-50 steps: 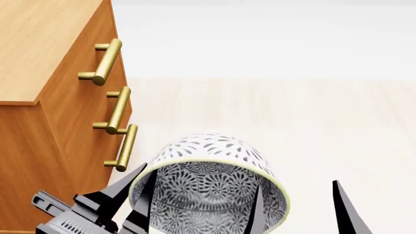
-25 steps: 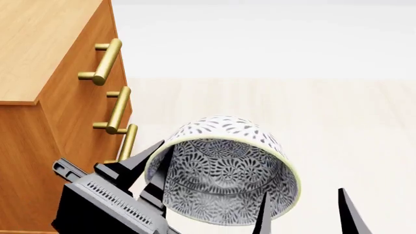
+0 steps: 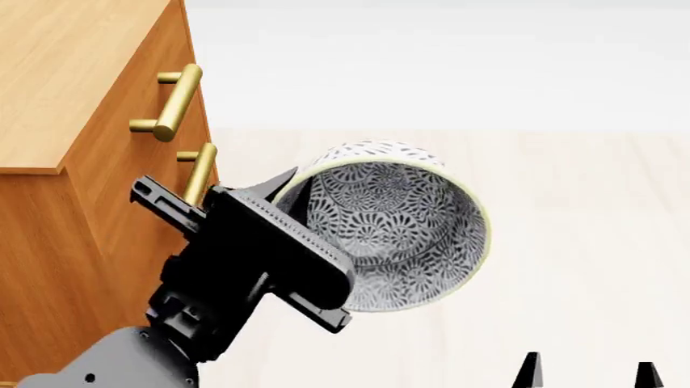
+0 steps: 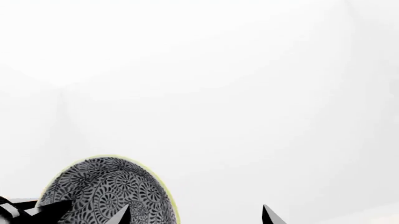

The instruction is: Put the bowl on top of the cabinet.

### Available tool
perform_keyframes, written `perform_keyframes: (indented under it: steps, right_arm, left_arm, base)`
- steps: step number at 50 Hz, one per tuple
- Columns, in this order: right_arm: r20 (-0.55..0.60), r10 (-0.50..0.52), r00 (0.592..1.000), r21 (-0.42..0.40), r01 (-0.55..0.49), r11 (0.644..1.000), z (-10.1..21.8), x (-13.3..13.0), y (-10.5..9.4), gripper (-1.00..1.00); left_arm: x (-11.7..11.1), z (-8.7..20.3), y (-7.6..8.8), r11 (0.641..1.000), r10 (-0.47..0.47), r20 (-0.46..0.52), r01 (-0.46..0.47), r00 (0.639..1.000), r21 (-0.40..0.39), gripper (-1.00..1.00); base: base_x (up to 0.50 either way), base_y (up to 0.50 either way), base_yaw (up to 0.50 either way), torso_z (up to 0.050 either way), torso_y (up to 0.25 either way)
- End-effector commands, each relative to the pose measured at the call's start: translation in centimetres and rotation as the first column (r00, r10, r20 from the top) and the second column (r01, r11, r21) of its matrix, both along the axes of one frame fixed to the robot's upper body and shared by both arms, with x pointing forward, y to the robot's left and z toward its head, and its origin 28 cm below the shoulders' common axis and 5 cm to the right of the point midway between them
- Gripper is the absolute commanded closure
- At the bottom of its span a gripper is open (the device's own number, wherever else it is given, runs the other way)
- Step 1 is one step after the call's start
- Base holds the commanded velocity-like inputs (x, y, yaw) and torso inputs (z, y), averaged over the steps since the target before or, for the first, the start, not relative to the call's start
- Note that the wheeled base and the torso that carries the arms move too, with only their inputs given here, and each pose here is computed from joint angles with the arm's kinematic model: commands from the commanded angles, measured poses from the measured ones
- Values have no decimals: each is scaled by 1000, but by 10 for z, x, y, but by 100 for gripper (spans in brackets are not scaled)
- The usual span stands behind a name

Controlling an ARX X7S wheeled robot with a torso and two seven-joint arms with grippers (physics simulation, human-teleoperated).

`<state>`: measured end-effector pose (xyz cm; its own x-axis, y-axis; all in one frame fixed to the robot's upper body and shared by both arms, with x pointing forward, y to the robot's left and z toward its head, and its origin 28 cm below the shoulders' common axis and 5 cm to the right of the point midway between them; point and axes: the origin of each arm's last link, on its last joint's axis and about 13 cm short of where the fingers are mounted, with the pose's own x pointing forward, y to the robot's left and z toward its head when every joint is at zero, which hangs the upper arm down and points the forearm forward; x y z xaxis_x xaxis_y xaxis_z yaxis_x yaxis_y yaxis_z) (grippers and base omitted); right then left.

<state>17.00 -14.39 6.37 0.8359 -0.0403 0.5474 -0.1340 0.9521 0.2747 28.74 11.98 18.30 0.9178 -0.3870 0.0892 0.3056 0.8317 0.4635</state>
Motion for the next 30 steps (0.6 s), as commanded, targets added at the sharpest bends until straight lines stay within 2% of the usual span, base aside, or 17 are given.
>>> perform_keyframes:
  steps: [1,2,4,8,11,30]
  right_arm:
    - [12,-29,1000,76,28,997,-4,-5,-12,-100]
    - [16,-25,1000,79,24,997,-4,-5,-12,-100]
    - [18,-28,999,74,27,997,-5,-5,-12,-100]
    - [13,-23,1000,77,22,997,-5,-2,-11,-100]
    - [7,-19,1000,71,18,997,-6,-1,-10,-100]
    - [9,-14,1000,73,13,997,-7,-2,-9,-100]
  left_arm:
    - [21,33,-14,992,53,46,-57,998,110,100]
    - [23,37,-16,987,67,62,-75,996,141,100]
    - [22,40,-18,987,62,56,-70,996,142,100]
    - [21,50,-21,967,100,131,-127,986,219,100]
    - [22,56,-24,952,105,146,-142,984,270,100]
    - [17,106,-39,936,131,177,-180,975,301,100]
  base:
    - [0,0,0,0,0]
    - [0,0,0,0,0]
    - [0,0,0,0,0]
    - [0,0,0,0,0]
    - [0,0,0,3,0]
    - [0,0,0,0,1]
